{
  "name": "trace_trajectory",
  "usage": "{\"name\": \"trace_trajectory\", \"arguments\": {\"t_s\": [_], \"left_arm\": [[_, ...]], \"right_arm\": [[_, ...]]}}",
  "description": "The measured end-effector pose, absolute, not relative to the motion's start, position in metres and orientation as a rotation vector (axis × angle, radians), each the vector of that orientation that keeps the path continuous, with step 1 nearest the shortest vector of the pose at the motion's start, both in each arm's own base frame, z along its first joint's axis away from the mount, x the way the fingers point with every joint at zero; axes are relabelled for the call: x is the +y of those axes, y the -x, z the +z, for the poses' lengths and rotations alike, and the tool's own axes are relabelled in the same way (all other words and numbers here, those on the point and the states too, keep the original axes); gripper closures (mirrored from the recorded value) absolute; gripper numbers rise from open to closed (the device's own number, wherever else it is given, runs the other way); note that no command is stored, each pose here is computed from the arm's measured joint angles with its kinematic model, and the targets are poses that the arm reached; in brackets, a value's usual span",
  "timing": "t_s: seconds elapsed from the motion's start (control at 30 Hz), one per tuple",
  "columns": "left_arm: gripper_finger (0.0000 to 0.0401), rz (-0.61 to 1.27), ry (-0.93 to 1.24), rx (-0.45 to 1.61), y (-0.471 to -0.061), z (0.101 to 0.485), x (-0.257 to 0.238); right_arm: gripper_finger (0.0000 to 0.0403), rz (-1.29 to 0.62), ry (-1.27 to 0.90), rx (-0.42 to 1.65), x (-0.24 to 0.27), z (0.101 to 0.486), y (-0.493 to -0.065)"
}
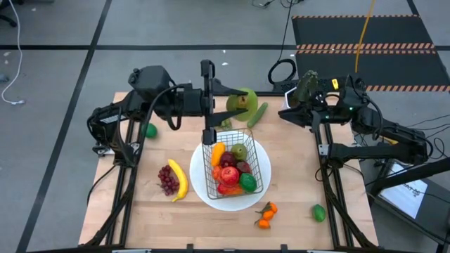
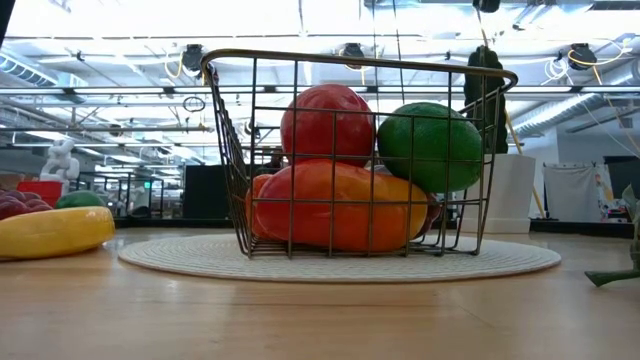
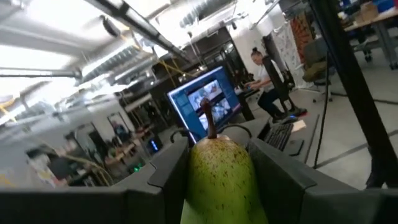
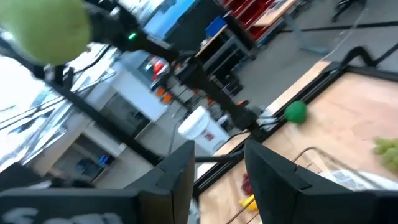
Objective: Build produce basket
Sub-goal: Put the green pear into the black wire basket
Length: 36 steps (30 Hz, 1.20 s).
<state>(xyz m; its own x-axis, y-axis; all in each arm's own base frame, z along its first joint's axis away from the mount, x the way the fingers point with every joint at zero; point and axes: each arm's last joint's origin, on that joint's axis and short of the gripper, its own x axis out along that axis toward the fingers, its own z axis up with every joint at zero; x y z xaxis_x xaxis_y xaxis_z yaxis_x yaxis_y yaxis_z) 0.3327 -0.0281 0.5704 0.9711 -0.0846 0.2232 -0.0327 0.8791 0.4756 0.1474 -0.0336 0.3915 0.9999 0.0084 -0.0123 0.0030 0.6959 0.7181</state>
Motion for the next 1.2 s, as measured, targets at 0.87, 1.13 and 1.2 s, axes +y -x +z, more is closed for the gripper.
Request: {"name": "trace_trajectory", "arguments": {"t_s": [0.87,1.13,1.2], "left_arm": [[0.024,0.123,0.465,-0.131,-0.334,0.558,-0.022],[0.024,0.189,0.567,-0.001,-0.334,0.544,-0.023],[0.024,0.218,0.559,0.045,-0.335,0.538,-0.024]], "right_arm": [[0.0267,0.112,-0.563,-0.036,-0.024,0.401,-0.123],[0.0267,0.174,-0.559,-0.019,-0.022,0.401,-0.122],[0.0267,0.205,-0.557,-0.009,-0.021,0.401,-0.122]]}}
